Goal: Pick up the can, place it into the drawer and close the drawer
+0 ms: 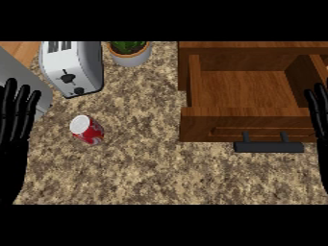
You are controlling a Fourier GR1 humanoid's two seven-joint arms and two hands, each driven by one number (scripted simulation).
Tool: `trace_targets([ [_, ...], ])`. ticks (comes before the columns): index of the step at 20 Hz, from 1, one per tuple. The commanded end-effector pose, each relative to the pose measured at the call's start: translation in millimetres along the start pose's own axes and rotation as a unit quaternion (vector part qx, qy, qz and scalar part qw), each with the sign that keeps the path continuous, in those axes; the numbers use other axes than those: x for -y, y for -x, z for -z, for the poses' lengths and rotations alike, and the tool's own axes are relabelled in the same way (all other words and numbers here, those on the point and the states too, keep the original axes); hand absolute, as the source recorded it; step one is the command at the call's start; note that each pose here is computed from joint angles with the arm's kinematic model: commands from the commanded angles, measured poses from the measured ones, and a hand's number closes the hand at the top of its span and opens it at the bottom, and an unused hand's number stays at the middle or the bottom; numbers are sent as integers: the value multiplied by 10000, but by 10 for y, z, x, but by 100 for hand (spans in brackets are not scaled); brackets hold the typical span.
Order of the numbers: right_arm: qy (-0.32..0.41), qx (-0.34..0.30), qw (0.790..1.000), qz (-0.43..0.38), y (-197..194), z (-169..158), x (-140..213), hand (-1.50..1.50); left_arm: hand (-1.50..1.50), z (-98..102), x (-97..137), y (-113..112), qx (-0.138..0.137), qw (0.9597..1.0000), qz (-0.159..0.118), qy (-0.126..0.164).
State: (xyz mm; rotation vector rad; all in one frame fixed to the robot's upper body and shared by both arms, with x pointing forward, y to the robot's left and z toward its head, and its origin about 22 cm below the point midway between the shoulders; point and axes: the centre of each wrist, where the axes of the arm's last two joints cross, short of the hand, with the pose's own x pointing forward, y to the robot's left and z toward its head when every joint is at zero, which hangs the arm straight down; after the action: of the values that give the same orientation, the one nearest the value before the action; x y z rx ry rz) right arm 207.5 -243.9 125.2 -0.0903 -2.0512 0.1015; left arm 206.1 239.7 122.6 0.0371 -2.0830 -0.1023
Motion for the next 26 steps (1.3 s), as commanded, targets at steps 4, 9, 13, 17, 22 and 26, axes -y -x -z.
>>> trace_targets([
  [4, 98, 278, 9995, 121, 160, -63, 46, -150, -150, 102, -160, 108, 348, 9928, -582, 989],
  [9, 312, -1234, 9919, 8, 70, -79, 20, -150, -150, 101, -199, 333, -1589, 9812, -150, 1087],
  [13, 385, -1332, 9903, -92, 34, -61, -44, -150, -150, 177, -322, 170, -1639, 9784, -222, 1236],
  [17, 375, -1360, 9900, 3, 157, -266, 53, -150, -150, 266, -302, 113, -1660, 9780, -236, 1239],
  [22, 405, -1300, 9907, -57, 98, -459, 126, -150, -150, 180, -450, 80, -1815, 9768, -404, 1064],
  [26, 360, -1335, 9903, -138, 58, -453, 311, -150, -150, 174, -280, 129, -1823, 9790, -349, 844],
])
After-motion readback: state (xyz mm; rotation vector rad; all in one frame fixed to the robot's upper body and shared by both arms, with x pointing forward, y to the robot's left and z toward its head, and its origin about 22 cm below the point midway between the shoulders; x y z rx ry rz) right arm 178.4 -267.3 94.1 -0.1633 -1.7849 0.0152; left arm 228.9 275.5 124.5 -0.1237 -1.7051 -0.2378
